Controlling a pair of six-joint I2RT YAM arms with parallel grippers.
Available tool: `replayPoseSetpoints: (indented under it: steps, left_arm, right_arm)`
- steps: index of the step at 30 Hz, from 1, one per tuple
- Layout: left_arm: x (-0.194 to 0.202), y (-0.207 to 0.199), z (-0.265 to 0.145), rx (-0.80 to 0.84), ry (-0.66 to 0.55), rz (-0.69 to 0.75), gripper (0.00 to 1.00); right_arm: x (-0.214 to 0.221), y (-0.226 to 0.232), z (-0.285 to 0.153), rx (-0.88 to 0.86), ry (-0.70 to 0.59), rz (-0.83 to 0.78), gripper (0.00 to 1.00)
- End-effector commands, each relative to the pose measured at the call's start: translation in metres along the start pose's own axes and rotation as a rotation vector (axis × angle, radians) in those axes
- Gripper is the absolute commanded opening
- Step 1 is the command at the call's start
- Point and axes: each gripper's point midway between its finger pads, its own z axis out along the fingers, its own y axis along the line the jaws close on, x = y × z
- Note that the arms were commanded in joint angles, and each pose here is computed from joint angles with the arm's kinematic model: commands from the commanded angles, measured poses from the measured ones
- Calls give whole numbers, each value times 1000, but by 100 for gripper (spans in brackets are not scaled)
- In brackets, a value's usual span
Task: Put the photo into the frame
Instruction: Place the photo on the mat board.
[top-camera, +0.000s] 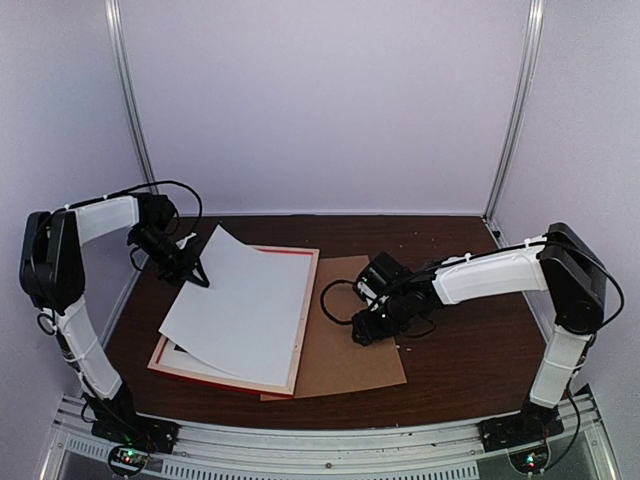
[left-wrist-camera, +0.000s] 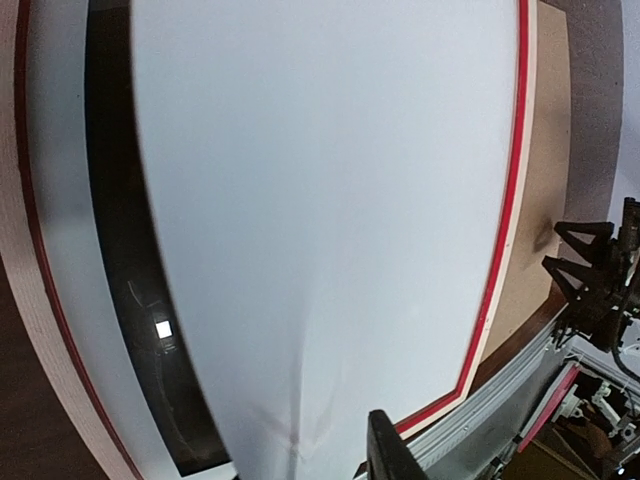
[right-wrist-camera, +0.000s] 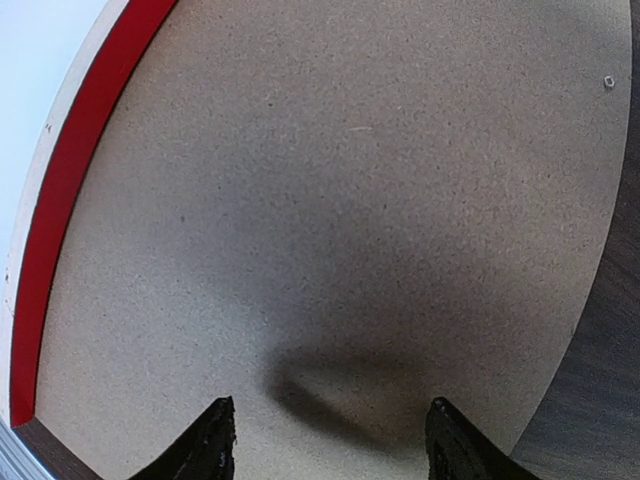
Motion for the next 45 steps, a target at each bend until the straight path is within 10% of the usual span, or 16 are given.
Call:
replayPoseSetpoints:
  steps: [1, 45]
  left_arm:
    - [-4, 13, 7, -42, -4, 3, 29]
    - [-5, 124, -7, -654, 54, -95, 47]
  right_arm:
    - [-9, 6, 0, -14, -22, 10, 64]
    - [-16, 1, -14, 7, -75, 5, 64]
